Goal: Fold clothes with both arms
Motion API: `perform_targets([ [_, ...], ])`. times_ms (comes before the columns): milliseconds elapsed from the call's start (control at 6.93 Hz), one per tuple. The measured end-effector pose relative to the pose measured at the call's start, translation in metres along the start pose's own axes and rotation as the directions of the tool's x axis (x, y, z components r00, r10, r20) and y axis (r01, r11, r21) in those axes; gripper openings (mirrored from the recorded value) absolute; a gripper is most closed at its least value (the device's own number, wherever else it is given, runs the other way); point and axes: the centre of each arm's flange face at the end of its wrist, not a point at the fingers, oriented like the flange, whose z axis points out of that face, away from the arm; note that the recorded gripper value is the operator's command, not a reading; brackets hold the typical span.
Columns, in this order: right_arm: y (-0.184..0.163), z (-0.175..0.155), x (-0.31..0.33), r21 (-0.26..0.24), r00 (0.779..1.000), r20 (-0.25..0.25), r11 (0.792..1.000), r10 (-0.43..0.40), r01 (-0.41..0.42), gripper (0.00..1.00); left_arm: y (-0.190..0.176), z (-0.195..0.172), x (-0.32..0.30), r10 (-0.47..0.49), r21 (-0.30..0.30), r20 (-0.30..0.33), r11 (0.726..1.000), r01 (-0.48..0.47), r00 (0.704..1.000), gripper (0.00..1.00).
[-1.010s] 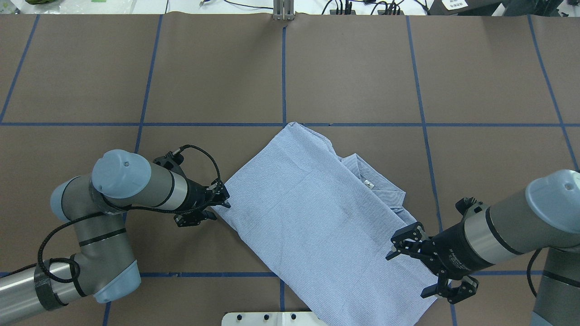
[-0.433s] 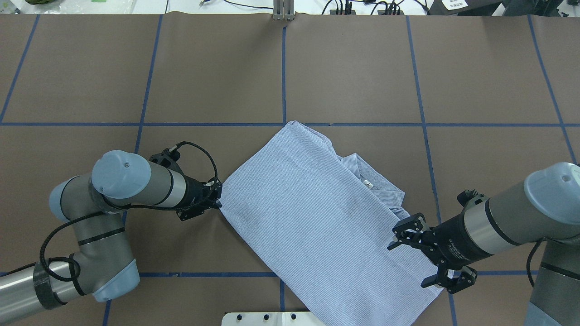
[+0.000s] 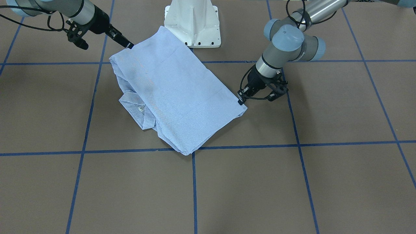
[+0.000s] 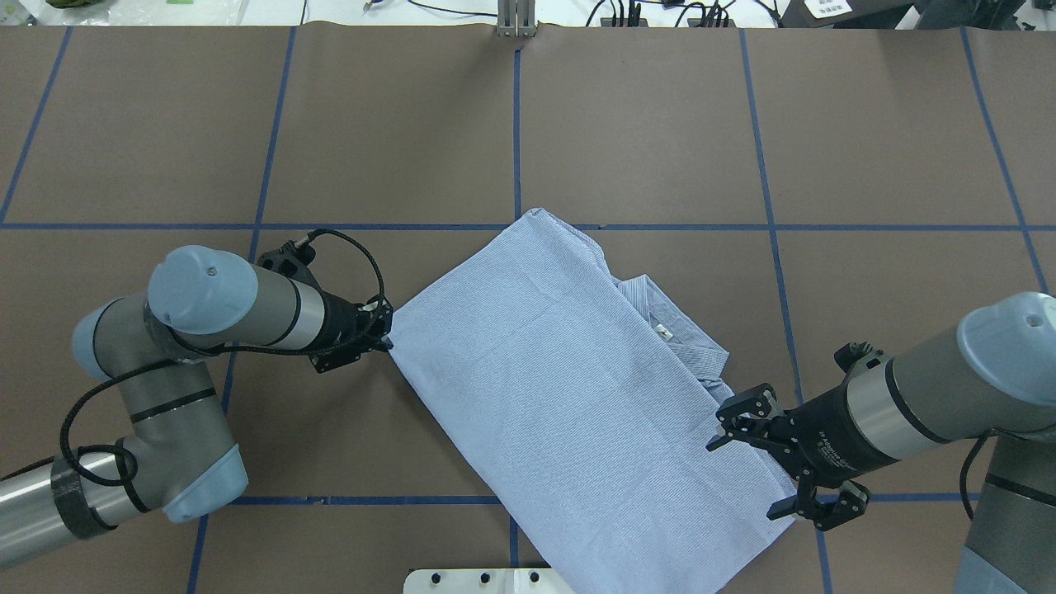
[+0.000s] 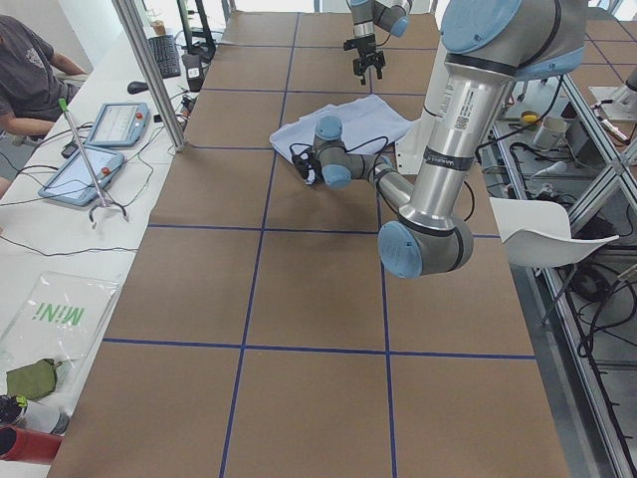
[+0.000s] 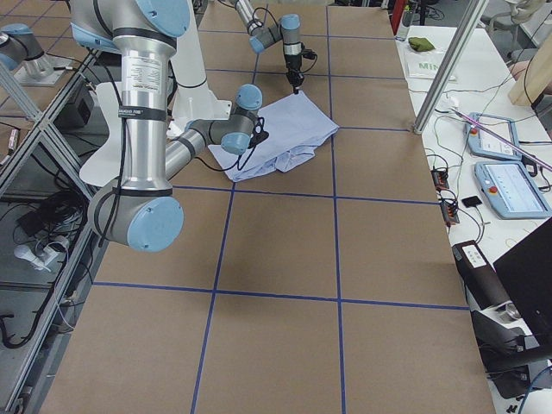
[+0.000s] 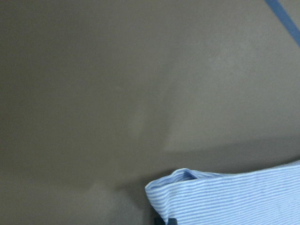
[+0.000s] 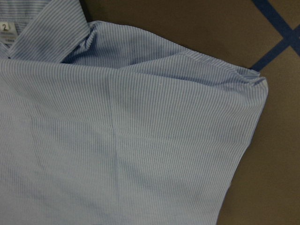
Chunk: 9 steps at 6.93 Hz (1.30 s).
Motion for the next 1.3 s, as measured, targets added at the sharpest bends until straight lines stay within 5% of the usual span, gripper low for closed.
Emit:
perform_targets([
  [289,-0.002,0.005,-0.006,0.002,1.000,0.004,1.000,0.000,0.000,1.00,-0.075,0.011,0.063,0.067,0.098,-0.010,0.993,-0.065,0.998,0.00],
  [433,-0.004,0.010,-0.023,0.009,1.000,0.026,1.000,-0.003,0.003,1.00,-0.109,0.013,0.101,0.095,0.141,-0.010,0.986,-0.093,0.995,0.32],
  [577,-0.005,0.015,-0.043,0.024,0.998,0.062,1.000,-0.011,0.009,1.00,-0.137,0.016,0.134,0.116,0.172,-0.009,0.979,-0.112,0.993,0.47],
  [1010,0.015,0.051,-0.069,0.159,0.981,0.183,0.987,-0.068,0.039,1.00,-0.159,0.007,0.158,0.151,0.199,-0.038,0.970,-0.141,0.988,0.47],
  [1299,0.047,0.107,-0.050,0.315,0.972,0.203,0.948,-0.121,0.053,1.00,-0.146,-0.023,0.127,0.166,0.163,-0.075,0.975,-0.153,0.983,0.47],
])
